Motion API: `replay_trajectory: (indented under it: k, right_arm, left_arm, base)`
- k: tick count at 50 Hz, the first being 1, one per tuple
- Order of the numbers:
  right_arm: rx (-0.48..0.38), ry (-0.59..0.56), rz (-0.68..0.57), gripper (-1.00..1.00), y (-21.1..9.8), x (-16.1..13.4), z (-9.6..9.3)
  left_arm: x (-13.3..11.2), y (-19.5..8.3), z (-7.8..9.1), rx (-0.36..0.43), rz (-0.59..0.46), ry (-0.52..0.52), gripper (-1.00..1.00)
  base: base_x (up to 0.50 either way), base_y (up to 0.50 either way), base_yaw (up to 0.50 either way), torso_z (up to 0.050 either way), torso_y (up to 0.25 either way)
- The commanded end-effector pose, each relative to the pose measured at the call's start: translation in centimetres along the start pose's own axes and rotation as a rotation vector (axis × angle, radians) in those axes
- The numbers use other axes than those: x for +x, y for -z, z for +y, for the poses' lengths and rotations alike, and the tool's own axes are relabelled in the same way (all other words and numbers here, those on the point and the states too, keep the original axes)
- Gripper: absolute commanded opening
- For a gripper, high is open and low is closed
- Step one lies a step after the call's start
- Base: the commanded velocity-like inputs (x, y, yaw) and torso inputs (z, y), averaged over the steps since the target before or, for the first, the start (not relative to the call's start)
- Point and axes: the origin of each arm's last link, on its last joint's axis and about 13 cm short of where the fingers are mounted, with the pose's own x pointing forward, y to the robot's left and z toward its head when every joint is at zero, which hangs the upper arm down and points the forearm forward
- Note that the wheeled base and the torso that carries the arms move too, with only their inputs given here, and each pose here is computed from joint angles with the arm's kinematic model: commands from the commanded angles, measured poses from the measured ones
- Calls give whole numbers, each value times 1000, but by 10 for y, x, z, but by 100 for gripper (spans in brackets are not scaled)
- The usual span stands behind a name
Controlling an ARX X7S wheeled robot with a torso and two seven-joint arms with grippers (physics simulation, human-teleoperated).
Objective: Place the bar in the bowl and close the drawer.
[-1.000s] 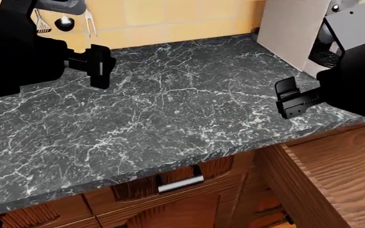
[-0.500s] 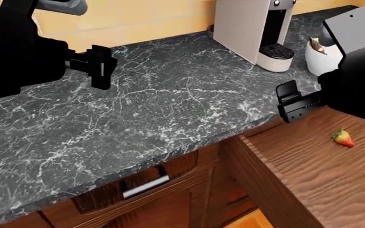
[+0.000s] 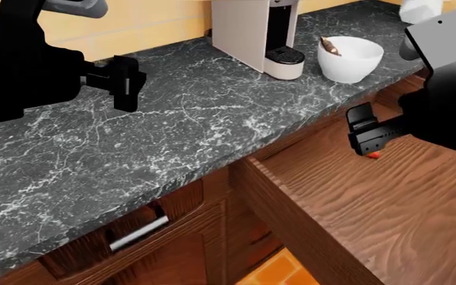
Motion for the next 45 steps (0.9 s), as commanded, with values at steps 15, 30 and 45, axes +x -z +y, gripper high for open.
replay_trajectory:
  k: [15,30,45]
  right_arm:
    - [3,-8,-1,100,1,-1,0]
    - [11,-7,-2,100,1,-2,0]
    - [11,-8,2,100,3,-1,0]
  left_arm:
    - [1,0,0,-1,1,5,100]
    - [-1,0,0,0,-2,4,100]
    - [-1,0,0,-2,-3,10,100]
  base:
    - [-68,52,-500,0,0]
    - [-61,57,-500,0,0]
    - [-57,64,-500,0,0]
